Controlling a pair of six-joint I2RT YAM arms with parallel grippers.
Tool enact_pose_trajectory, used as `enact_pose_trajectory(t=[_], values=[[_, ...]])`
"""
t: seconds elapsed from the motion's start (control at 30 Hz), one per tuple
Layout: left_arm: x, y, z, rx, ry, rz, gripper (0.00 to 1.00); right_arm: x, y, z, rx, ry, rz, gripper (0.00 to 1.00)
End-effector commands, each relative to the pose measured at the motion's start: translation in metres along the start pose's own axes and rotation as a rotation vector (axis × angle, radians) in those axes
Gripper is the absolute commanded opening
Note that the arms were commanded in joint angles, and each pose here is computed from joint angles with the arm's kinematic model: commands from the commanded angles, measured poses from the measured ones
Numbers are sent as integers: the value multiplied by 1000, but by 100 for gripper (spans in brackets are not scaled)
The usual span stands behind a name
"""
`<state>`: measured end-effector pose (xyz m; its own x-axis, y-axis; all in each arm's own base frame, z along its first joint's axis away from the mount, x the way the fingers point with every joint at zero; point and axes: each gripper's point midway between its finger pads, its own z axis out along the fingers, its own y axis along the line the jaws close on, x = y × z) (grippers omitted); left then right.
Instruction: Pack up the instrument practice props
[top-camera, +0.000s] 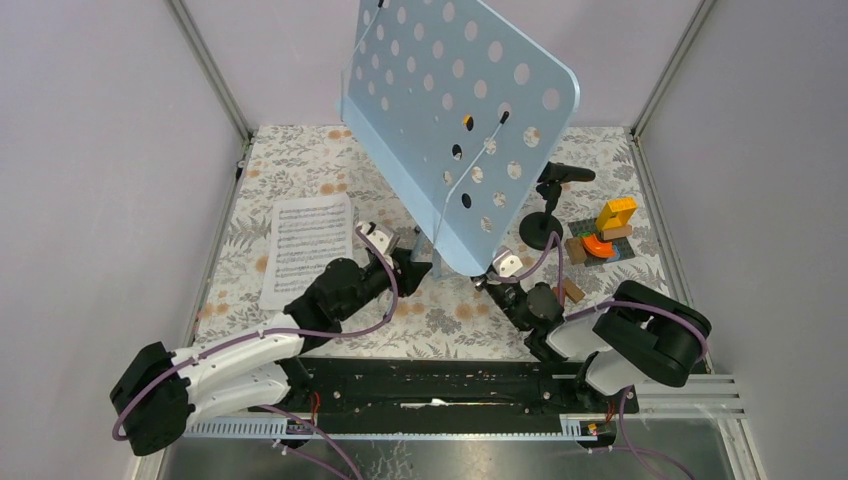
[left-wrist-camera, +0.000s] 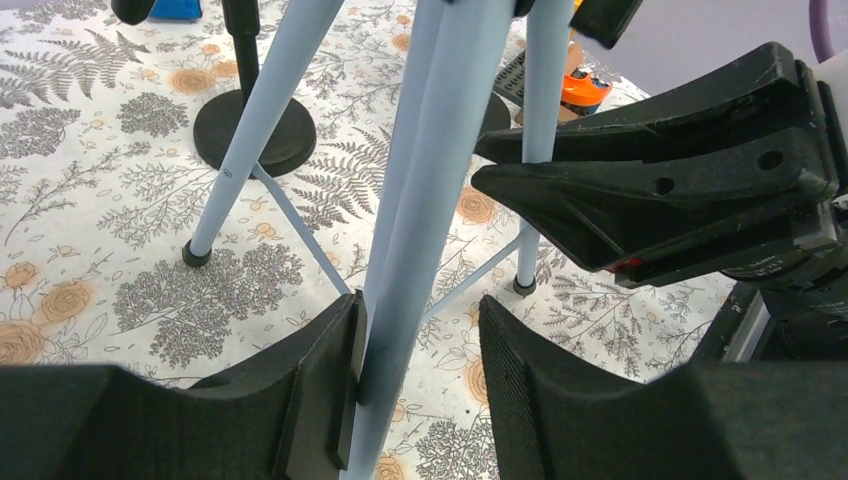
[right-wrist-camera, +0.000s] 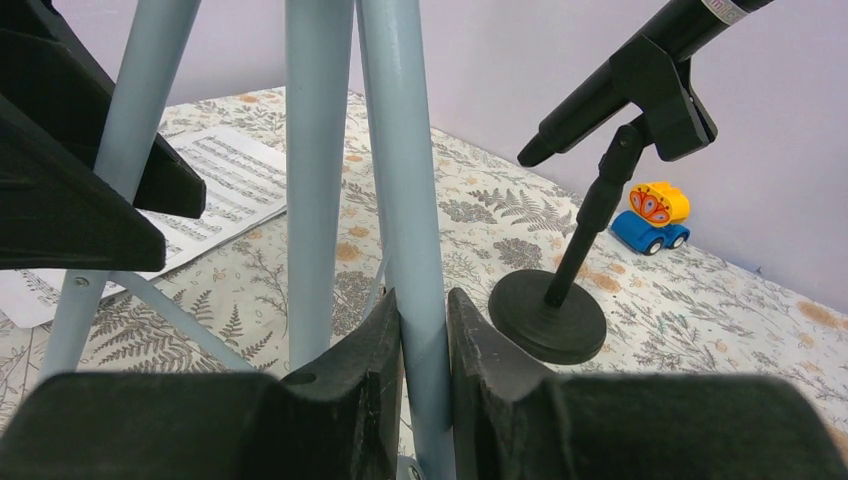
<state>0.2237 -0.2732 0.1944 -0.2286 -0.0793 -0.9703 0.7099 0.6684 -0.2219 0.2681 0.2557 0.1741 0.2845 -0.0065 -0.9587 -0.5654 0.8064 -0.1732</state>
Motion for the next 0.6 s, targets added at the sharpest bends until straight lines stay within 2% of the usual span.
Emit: enact_pose_trajectory(t=[0.0, 0.23, 0.43, 0.5, 0.57], values=[[28, -11, -4, 48, 81, -27, 47, 20, -8, -19, 59, 71, 87, 16], [39, -2, -8, 9, 62, -65, 17, 18, 1, -20, -7, 156, 97, 37], [45, -3, -7, 18, 63, -76, 6, -4, 2, -22, -36, 151, 121, 58], [46, -4, -6, 24, 62, -78, 4, -13, 3, -22, -42, 138, 148, 64], [45, -5, -6, 33, 58, -81, 5, -25, 5, -19, -48, 122, 201, 75]])
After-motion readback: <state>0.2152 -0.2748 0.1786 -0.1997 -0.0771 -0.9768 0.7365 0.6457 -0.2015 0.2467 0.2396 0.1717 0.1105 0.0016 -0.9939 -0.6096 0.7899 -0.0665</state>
